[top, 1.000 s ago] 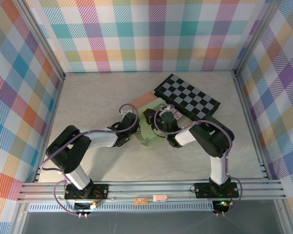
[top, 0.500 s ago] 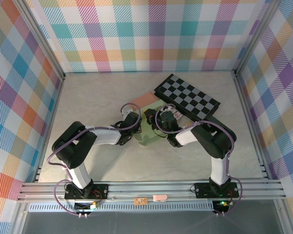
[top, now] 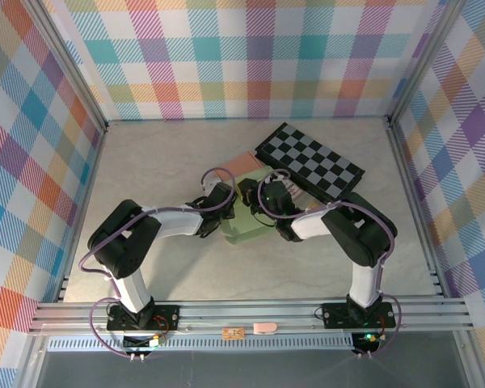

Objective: Fold the paper box

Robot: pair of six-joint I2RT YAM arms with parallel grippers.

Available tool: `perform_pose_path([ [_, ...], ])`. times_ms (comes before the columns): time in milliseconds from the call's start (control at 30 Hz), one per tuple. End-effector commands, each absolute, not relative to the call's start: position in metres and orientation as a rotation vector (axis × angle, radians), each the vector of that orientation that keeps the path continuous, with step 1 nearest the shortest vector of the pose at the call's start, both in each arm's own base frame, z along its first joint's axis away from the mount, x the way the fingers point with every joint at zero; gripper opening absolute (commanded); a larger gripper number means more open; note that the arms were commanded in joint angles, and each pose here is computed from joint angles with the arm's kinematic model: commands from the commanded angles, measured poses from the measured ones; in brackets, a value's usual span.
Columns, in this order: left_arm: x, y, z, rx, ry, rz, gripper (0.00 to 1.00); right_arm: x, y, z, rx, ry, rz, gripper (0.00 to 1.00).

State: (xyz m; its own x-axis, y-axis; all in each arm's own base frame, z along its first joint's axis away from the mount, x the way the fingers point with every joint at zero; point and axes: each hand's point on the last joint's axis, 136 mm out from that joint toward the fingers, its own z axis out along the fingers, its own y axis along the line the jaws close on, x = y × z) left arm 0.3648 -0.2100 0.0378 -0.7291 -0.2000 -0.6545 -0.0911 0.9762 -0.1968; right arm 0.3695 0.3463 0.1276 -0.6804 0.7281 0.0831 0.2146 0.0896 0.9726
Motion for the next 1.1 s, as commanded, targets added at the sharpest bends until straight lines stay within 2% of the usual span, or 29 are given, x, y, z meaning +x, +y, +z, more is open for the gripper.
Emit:
perform_pose_path([
  [0, 0.370, -0.209, 0.050, -0.236, 2.367, -0.172, 0.00, 0.362, 0.348, 0.135, 0.958, 2.014, 1.582, 0.31],
  [167, 0.362, -0.204, 0.067, -0.245, 2.413, -0.163, 0.00, 0.351, 0.319, 0.149, 1.030, 2.127, 1.393, 0.66],
  [333, 0.345, -0.198, 0.084, -0.254, 2.567, -0.156, 0.00, 0.341, 0.279, 0.202, 0.892, 2.238, 1.148, 0.83],
  [433, 0.335, -0.197, 0.094, -0.294, 2.660, -0.213, 0.00, 0.335, 0.259, 0.235, 0.751, 2.298, 1.020, 0.83],
  [700, 0.316, -0.202, 0.115, -0.306, 2.892, -0.311, 0.00, 0.334, 0.223, 0.269, 0.545, 2.401, 0.855, 0.77],
  [900, 0.309, -0.202, 0.129, -0.284, 2.976, -0.277, 0.00, 0.334, 0.228, 0.283, 0.325, 2.480, 0.777, 0.76],
  [1067, 0.306, -0.200, 0.134, -0.262, 3.009, -0.245, 0.00, 0.333, 0.239, 0.278, 0.294, 2.535, 0.809, 0.73],
])
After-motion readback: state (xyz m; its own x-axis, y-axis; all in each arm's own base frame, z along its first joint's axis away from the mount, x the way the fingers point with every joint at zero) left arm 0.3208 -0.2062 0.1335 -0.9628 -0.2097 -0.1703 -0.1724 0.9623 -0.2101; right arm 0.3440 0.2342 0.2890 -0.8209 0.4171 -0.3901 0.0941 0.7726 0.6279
